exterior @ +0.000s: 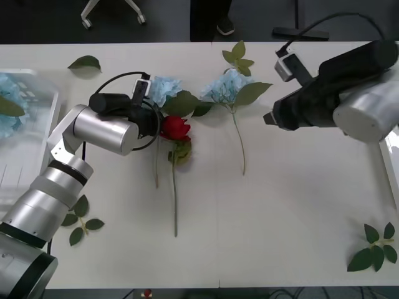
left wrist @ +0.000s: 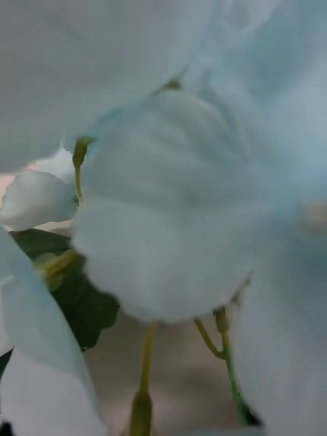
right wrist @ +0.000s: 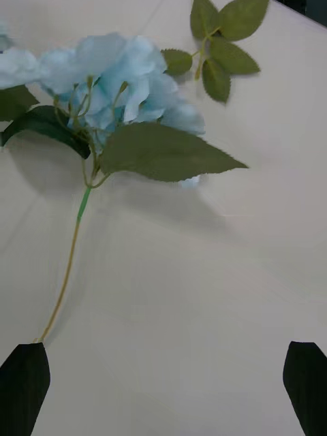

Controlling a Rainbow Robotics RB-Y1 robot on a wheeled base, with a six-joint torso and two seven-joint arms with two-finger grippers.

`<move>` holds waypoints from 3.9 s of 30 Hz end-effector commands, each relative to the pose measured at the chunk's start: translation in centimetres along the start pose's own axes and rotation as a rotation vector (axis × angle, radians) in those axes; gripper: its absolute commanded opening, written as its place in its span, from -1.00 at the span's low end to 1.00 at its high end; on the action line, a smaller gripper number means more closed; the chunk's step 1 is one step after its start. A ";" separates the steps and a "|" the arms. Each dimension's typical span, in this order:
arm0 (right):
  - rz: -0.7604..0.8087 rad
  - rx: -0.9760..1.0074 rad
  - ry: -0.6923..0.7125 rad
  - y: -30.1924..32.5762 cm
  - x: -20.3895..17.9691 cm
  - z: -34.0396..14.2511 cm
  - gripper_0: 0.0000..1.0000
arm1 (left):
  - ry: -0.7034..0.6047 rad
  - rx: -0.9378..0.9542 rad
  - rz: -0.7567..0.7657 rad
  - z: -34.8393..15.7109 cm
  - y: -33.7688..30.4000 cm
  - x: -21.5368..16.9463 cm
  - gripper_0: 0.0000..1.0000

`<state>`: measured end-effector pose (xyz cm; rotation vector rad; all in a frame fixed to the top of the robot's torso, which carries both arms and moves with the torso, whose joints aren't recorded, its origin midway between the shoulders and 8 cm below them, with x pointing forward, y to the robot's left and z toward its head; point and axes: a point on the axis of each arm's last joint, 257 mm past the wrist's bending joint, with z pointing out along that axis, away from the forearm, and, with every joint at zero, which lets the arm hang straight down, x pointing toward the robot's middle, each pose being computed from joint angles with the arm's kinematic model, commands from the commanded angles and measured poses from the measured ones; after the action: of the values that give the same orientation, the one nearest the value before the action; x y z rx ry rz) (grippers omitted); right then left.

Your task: Place the red flowers into the right box and the blue flowers into the left box. If a person shows an open palm, hand one flower to the person first, then continue sorting.

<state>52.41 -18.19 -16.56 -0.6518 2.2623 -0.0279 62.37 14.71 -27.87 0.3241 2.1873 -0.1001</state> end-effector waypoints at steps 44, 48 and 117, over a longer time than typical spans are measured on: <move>0.268 0.154 0.060 6.1 -3.8 13.5 1.00 | 0.148 -0.529 -0.234 -27.3 35.4 -4.9 -1.00; 0.272 0.156 0.059 6.4 -3.9 14.2 1.00 | 0.140 -0.582 -0.236 -29.7 40.8 -3.4 -1.00; 0.187 -0.309 -0.547 4.8 -13.3 -2.4 -1.00 | -0.013 0.348 0.006 -22.5 10.1 -3.1 1.00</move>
<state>57.87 -10.09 -8.88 -0.4026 1.8738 0.5352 49.23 30.89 -13.46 0.3576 2.2550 -0.4745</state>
